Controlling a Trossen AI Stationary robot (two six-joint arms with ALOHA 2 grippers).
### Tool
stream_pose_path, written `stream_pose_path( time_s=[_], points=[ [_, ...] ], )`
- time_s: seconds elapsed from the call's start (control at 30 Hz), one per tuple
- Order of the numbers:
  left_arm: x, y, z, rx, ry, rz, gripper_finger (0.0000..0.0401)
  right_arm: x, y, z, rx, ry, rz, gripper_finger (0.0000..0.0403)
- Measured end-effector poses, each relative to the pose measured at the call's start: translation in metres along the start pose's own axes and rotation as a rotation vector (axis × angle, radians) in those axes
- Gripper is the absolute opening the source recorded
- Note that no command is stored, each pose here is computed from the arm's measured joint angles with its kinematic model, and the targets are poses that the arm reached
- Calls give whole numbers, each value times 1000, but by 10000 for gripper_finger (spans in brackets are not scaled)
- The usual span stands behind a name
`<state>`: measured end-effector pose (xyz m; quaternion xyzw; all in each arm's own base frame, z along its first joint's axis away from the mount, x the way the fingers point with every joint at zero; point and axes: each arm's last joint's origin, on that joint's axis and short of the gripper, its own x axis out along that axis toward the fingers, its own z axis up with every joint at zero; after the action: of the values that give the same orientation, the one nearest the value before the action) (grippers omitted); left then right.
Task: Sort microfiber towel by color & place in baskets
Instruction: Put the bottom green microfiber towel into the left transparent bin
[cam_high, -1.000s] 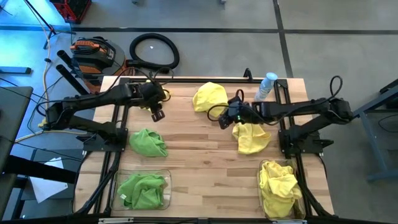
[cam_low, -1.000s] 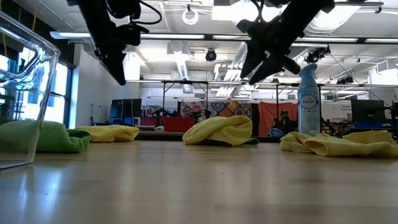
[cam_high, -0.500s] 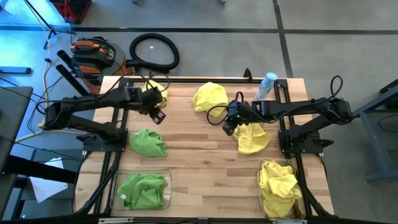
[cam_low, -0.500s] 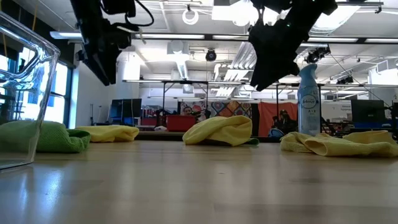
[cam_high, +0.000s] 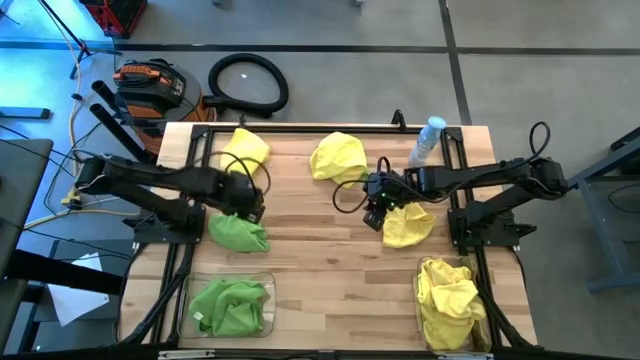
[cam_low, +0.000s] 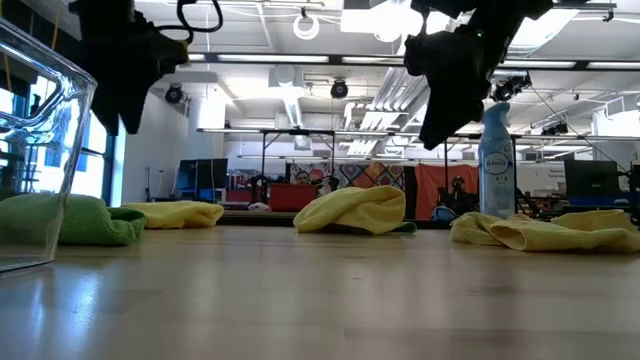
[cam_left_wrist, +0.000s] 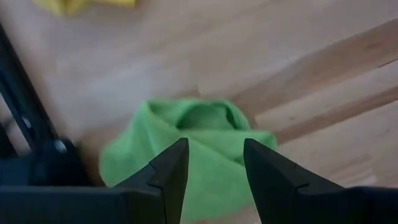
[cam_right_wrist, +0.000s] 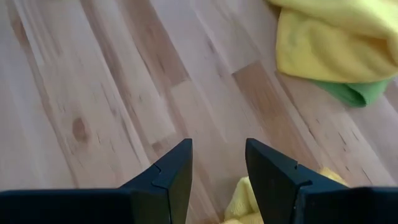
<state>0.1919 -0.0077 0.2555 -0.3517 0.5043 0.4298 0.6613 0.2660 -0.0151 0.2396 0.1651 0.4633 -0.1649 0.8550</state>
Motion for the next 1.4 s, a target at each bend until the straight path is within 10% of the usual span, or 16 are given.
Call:
stream_pose_path(
  time_s=[0.33,0.73,0.87,1.4],
  points=[
    [62,-2,-54,-102,111,152,144,0,3,-3,-72,17,17,144],
    [106,0,-70,-222,72,8,78,0,5,-2,-138,24,69,144],
    [94,-4,-70,-223,32,5,11,-1,6,-3,-128,43,102,144],
    [-91,-62,-60,180,-233,-358,1,-5,30,-24,-162,97,59,144]
  ],
)
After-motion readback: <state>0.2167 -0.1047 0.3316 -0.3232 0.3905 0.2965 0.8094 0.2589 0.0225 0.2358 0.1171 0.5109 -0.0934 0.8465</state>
